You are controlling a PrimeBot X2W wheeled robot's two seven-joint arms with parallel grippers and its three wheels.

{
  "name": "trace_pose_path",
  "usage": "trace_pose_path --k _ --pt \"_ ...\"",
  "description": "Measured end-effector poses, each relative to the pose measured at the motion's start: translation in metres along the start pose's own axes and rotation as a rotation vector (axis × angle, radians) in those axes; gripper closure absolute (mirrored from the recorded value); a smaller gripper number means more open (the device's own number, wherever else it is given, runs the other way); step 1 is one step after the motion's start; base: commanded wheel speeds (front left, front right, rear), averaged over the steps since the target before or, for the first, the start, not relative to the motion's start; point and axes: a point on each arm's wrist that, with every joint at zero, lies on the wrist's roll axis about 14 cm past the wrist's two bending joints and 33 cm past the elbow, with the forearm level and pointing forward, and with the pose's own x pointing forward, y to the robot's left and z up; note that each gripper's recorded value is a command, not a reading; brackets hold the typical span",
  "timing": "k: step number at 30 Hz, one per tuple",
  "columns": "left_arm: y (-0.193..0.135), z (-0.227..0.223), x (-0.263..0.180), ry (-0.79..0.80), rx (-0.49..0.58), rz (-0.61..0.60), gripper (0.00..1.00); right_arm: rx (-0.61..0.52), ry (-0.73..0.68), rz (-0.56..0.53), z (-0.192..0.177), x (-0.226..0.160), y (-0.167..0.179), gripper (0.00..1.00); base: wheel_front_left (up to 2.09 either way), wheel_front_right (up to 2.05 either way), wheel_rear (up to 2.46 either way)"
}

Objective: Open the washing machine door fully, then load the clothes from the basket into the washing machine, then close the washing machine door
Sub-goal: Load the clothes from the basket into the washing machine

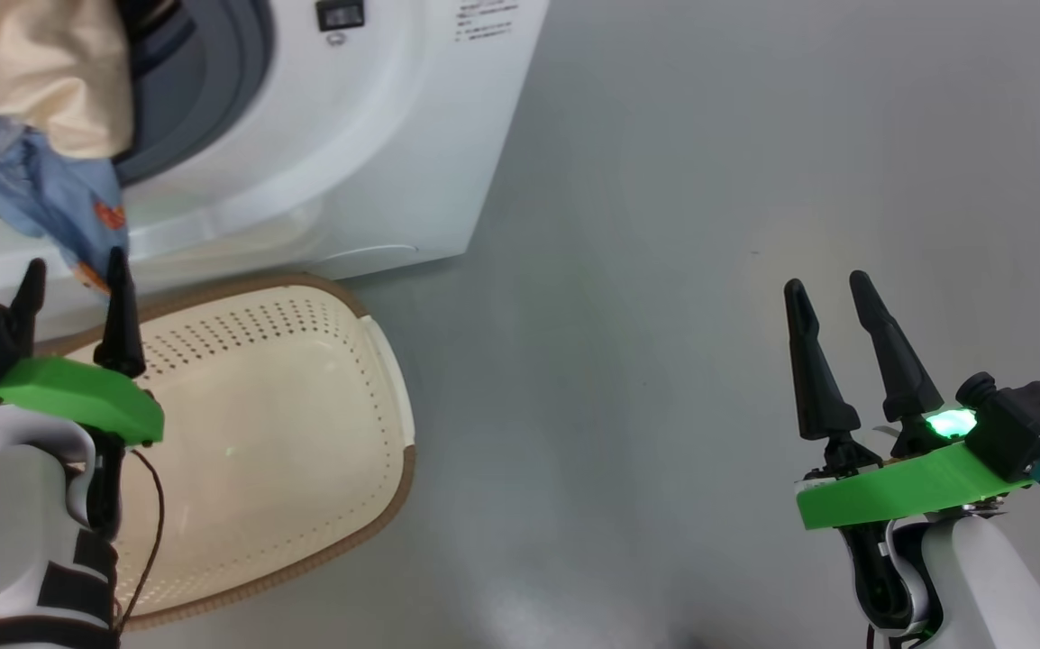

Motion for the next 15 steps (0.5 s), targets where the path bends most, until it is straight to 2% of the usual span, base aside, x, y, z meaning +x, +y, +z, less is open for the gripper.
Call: trace_pose_path --k 8,9,10,11,15 --pt "-0.007 -0.004 0.015 0.019 0.0 -0.024 0.02 0.002 0.01 -0.029 -0.004 -0.003 -0.007 0.0 0.0 0.0 0.0" --pt "-0.008 -0.002 0.017 0.014 -0.001 -0.027 0.29 0.002 0.01 -0.031 -0.004 -0.003 -0.007 0.0 0.0 0.0 0.0" --pt "-0.009 -0.001 0.018 0.011 -0.001 -0.029 0.75 0.002 0.01 -0.033 -0.004 -0.003 -0.007 0.0 0.0 0.0 0.0" --pt "-0.01 -0.001 0.019 0.011 0.0 -0.032 1.0 0.001 0.01 -0.034 -0.004 -0.003 -0.008 0.0 0.0 0.0 0.0" --pt "-0.012 0.01 0.024 -0.018 -0.001 -0.037 1.0 0.003 0.012 -0.037 -0.005 -0.003 -0.008 0.0 0.0 0.0 0.0"
